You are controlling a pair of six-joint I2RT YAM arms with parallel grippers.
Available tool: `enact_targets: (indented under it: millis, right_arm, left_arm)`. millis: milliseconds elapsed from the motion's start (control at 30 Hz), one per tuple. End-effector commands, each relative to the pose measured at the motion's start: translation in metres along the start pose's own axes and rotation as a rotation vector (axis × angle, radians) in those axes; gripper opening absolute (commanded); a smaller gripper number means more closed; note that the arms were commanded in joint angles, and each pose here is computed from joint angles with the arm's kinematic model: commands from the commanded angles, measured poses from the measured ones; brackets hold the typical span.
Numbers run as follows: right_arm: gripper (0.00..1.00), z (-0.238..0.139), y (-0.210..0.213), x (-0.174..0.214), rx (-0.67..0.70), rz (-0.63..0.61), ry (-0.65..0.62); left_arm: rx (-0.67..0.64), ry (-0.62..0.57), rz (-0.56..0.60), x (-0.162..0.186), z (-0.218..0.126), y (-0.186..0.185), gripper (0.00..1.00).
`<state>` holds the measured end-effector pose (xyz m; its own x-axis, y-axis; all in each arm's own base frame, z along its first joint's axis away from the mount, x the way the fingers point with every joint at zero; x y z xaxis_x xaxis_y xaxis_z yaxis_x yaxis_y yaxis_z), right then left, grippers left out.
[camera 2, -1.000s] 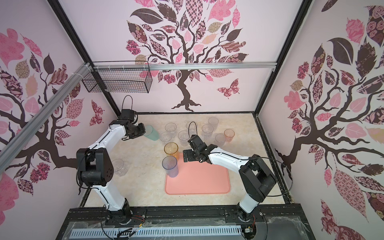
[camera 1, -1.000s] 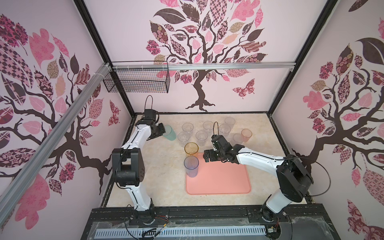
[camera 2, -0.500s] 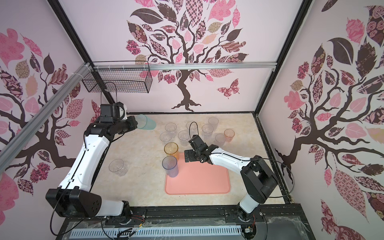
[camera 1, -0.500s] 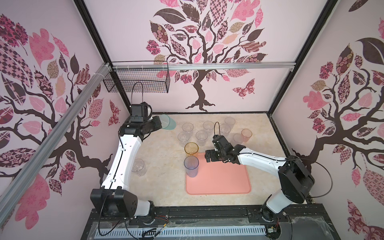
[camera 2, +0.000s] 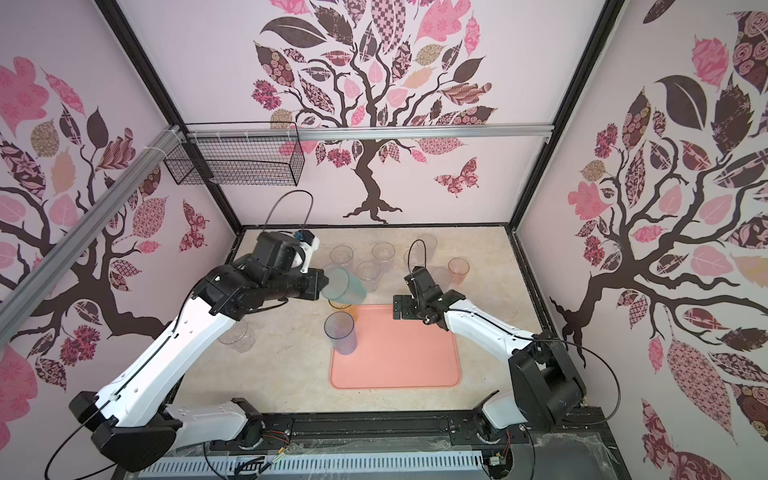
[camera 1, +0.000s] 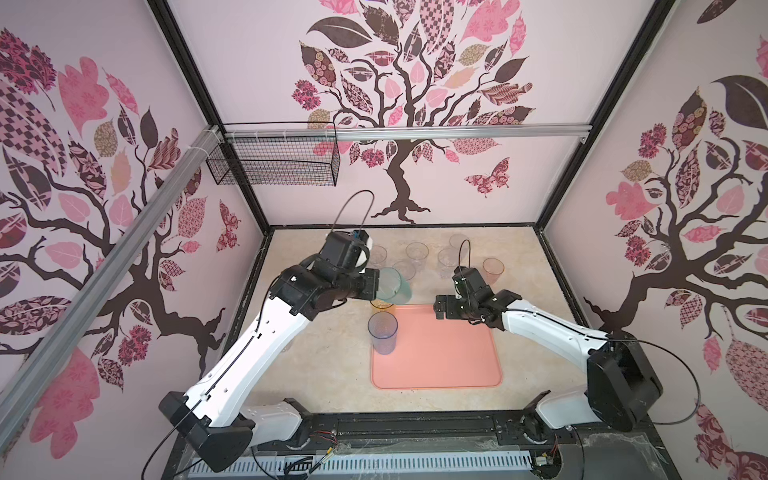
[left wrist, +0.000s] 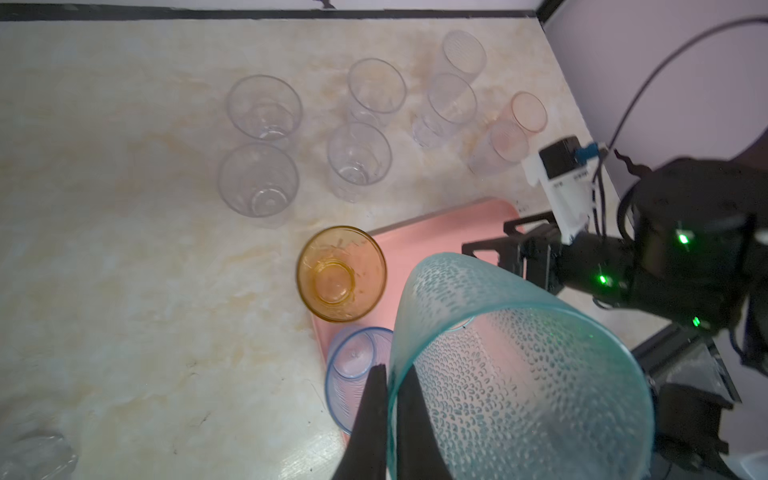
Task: Place the glasses into the tray
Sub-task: 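Carry the teal glass over the pink tray and lower it beside the pale blue glass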
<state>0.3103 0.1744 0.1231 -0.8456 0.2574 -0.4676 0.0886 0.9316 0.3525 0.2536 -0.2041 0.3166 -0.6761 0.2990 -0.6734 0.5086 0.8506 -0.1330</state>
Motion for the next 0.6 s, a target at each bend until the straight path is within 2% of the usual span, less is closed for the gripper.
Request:
enact_targets:
  millis: [0,233,333,567]
  right_arm:
    - [1.0,-0.011,-0.016,-0.005,0.013,0.018,-0.006]
    - [1.0,-0.013,-0.029,-0.011,0.027,0.057,-0.015]
    - [1.0,-0.011,-0.025,-0.01,0.002,0.072,-0.005]
    - [0.99,-0.005,-0.023,-0.004,-0.023,0.09,0.021]
  left_arm:
    - [-0.003,0.111,0.059,0.03,0.013,-0.026,0.0]
    - [0.058,0.257,0.155,0.081,0.041,-0.07,0.0]
    - [0.033,0.322,0.19,0.103,0.054,-0.073,0.0]
    - [-0.032,0.372,0.204,0.131,0.067,-0.062,0.0]
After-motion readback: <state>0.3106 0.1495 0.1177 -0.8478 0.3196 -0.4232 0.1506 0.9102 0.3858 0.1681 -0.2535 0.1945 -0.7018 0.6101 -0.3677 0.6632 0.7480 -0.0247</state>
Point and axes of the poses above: each gripper's point midway between its finger pads, its own z axis out along the fingers, its own y axis along the line the jaws close on, x = y × z, the point moved 2 cm from there along -z, back along the fingers, and after that the axes turned 11 degrees about z, right-handed, at the moved point
